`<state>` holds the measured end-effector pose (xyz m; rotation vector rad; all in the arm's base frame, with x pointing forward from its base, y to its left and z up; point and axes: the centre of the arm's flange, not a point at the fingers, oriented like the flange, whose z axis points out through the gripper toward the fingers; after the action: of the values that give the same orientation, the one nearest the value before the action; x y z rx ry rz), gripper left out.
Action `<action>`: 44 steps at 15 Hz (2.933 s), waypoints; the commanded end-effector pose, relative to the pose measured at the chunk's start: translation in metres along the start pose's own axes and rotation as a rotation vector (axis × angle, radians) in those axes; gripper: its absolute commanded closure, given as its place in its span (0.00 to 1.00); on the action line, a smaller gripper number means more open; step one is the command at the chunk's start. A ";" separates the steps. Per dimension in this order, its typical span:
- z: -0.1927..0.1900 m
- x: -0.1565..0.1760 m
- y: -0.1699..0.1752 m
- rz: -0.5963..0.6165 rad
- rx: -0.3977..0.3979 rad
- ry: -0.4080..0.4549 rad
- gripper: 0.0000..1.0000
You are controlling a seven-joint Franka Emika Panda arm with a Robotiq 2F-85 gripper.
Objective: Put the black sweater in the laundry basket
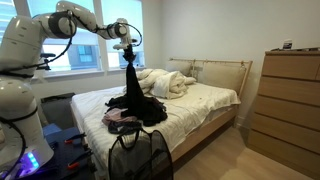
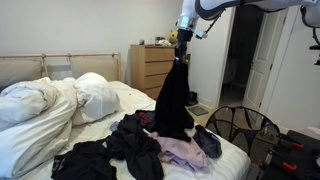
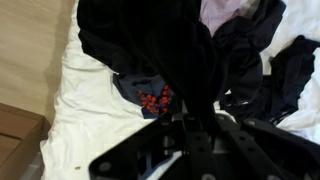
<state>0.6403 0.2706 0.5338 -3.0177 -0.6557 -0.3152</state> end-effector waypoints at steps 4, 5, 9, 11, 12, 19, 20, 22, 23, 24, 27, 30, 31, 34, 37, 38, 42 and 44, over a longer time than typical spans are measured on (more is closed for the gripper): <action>0.038 0.020 -0.041 -0.143 0.097 -0.177 0.98; 0.046 0.019 -0.052 -0.168 0.103 -0.204 0.98; 0.076 0.013 -0.091 -0.244 0.129 -0.294 0.98; 0.087 0.008 -0.110 -0.281 0.149 -0.331 0.98; 0.091 0.004 -0.120 -0.305 0.151 -0.349 0.98; 0.095 -0.001 -0.127 -0.348 0.116 -0.402 0.51; 0.090 0.003 -0.112 -0.326 0.105 -0.395 0.44; 0.081 0.008 -0.086 -0.282 0.090 -0.381 0.29; 0.076 0.011 -0.069 -0.255 0.081 -0.370 0.20; 0.072 0.014 -0.053 -0.229 0.072 -0.361 0.13; 0.066 0.017 -0.008 -0.185 0.058 -0.348 0.00; 0.077 0.015 0.026 -0.195 0.054 -0.360 0.00; 0.082 0.014 0.036 -0.201 0.052 -0.367 0.00; 0.112 0.014 0.057 -0.208 0.059 -0.408 0.00; 0.143 0.011 0.066 -0.212 0.072 -0.447 0.00; 0.154 0.010 0.069 -0.213 0.071 -0.464 0.00; 0.188 0.001 0.072 -0.229 0.076 -0.513 0.00; 0.201 -0.005 0.073 -0.246 0.062 -0.516 0.00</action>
<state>0.6963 0.2217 0.3429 -2.9559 -0.9868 0.4751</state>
